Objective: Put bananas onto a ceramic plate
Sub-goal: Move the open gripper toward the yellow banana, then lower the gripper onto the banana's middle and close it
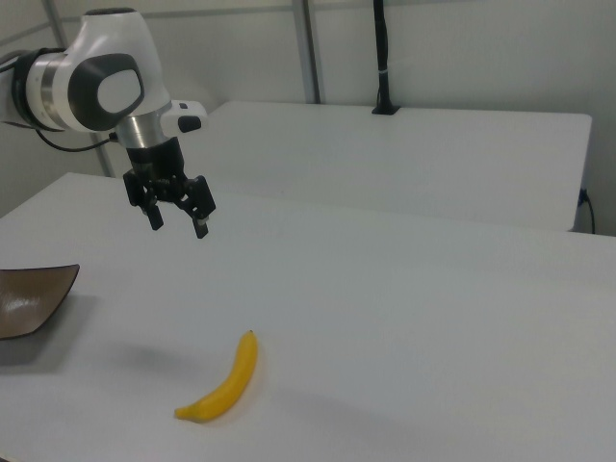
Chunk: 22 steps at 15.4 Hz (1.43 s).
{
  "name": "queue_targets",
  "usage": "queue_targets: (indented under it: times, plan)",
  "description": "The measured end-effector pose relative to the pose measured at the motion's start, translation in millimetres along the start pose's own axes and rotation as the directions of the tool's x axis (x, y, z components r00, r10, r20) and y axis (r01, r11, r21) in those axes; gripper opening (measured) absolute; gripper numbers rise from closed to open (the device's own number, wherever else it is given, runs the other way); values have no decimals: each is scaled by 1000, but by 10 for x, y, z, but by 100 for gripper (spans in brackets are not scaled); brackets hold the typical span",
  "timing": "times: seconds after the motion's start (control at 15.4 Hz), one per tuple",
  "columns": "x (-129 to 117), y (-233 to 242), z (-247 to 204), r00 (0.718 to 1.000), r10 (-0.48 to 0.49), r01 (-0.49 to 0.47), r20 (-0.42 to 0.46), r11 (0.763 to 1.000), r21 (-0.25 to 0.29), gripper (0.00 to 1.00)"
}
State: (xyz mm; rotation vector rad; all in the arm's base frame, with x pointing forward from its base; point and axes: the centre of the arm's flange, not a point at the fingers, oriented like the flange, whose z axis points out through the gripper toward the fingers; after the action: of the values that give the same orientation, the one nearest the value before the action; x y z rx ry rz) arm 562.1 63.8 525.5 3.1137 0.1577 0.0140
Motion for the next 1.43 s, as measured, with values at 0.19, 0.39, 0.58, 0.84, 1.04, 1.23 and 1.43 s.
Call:
queue_targets:
  times: [0.19, 0.39, 0.58, 0.84, 1.04, 1.23, 1.43]
  plan:
    - [-38, 45, 138, 1000, -10, 11, 29, 999, -37, 100]
    - [-89, 115, 306, 997, -29, 34, 66, 997, -70, 100]
    - [-161, 258, 505, 992, -57, 67, 113, 993, -92, 100]
    - [-273, 579, 912, 975, -150, 164, 164, 983, -80, 100]
    - [-321, 737, 1184, 967, -178, 192, 181, 979, -65, 100]
    - [-321, 797, 1460, 960, -197, 214, 200, 974, -70, 100]
    - [-315, 797, 1769, 953, -207, 226, 221, 972, -68, 100]
